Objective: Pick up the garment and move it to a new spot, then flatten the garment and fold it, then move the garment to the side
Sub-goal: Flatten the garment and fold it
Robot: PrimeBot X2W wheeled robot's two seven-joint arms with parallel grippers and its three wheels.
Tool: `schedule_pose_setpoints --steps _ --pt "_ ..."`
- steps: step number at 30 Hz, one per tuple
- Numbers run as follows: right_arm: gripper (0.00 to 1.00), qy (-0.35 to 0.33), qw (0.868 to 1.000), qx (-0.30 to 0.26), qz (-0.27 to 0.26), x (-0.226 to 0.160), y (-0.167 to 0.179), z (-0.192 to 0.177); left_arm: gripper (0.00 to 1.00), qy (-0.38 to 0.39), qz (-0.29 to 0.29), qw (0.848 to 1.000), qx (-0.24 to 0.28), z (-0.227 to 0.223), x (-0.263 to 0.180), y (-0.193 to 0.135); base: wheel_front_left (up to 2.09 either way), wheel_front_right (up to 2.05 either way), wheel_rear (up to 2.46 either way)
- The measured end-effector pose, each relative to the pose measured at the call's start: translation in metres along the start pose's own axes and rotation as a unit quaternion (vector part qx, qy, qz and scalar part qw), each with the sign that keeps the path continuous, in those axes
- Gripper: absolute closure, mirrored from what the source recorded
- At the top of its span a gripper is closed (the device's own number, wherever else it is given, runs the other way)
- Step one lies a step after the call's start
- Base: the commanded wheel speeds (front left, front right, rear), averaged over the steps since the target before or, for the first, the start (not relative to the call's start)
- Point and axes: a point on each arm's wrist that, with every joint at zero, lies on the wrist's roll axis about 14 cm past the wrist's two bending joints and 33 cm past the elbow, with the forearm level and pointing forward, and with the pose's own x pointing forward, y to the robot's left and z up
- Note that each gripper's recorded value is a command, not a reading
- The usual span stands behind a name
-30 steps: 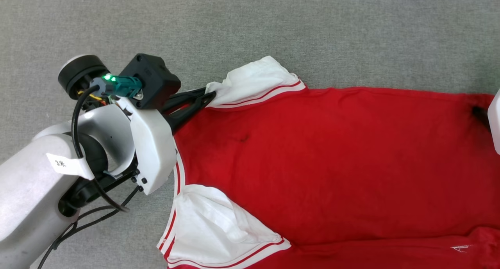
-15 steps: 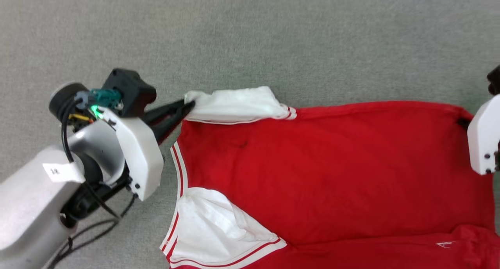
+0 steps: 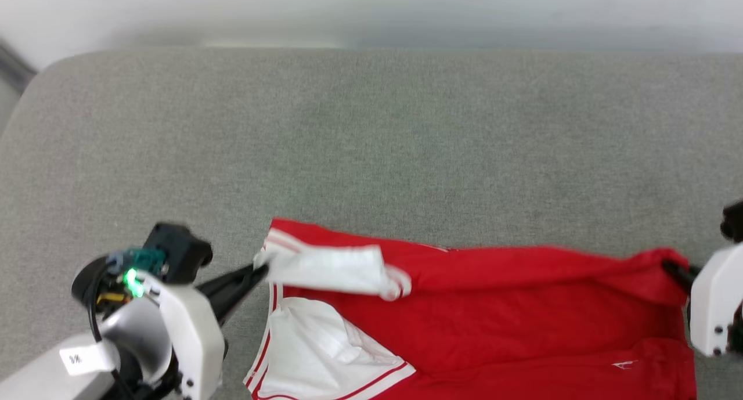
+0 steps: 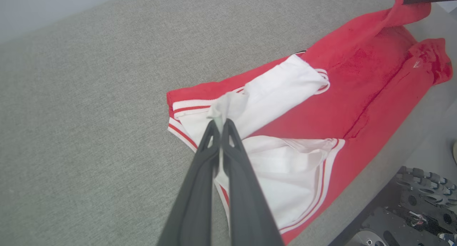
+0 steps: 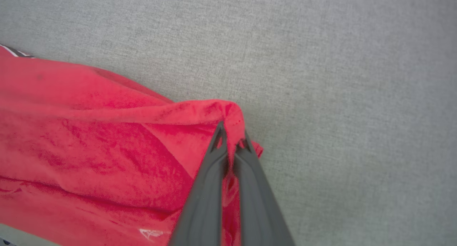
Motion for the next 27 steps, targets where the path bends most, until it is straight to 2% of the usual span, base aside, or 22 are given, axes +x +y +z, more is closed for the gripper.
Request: schedule_pose_setpoints --steps 5,11,16,25,26,27 --pt "1.0 0.015 1.0 0.021 0.004 -0.019 0.006 -0.032 1.0 0.028 0.008 0.999 -0.026 -0.031 -0.02 -0.009 0.0 0.0 0.0" --pt "1.0 0.044 0.999 0.024 0.012 -0.031 0.013 -0.059 1.0 0.07 -0.011 0.996 -0.061 -0.068 -0.028 -0.032 0.0 0.0 0.0" --pt "1.0 0.071 0.997 -0.006 0.014 -0.033 0.013 -0.074 1.0 0.103 -0.025 0.991 -0.075 -0.092 -0.024 -0.042 0.0 0.0 0.0" --pt "1.0 0.107 0.992 -0.068 0.029 -0.028 0.018 -0.097 1.0 0.149 -0.037 0.986 -0.07 -0.126 -0.016 -0.047 0.0 0.0 0.0" --pt "1.0 0.108 0.991 -0.074 0.03 -0.027 0.019 -0.099 0.71 0.154 -0.038 0.985 -0.07 -0.129 -0.015 -0.047 0.0 0.0 0.0" --pt "1.0 0.11 0.99 -0.077 0.032 -0.026 0.02 -0.101 0.55 0.158 -0.041 0.984 -0.072 -0.133 -0.014 -0.05 0.0 0.0 0.0"
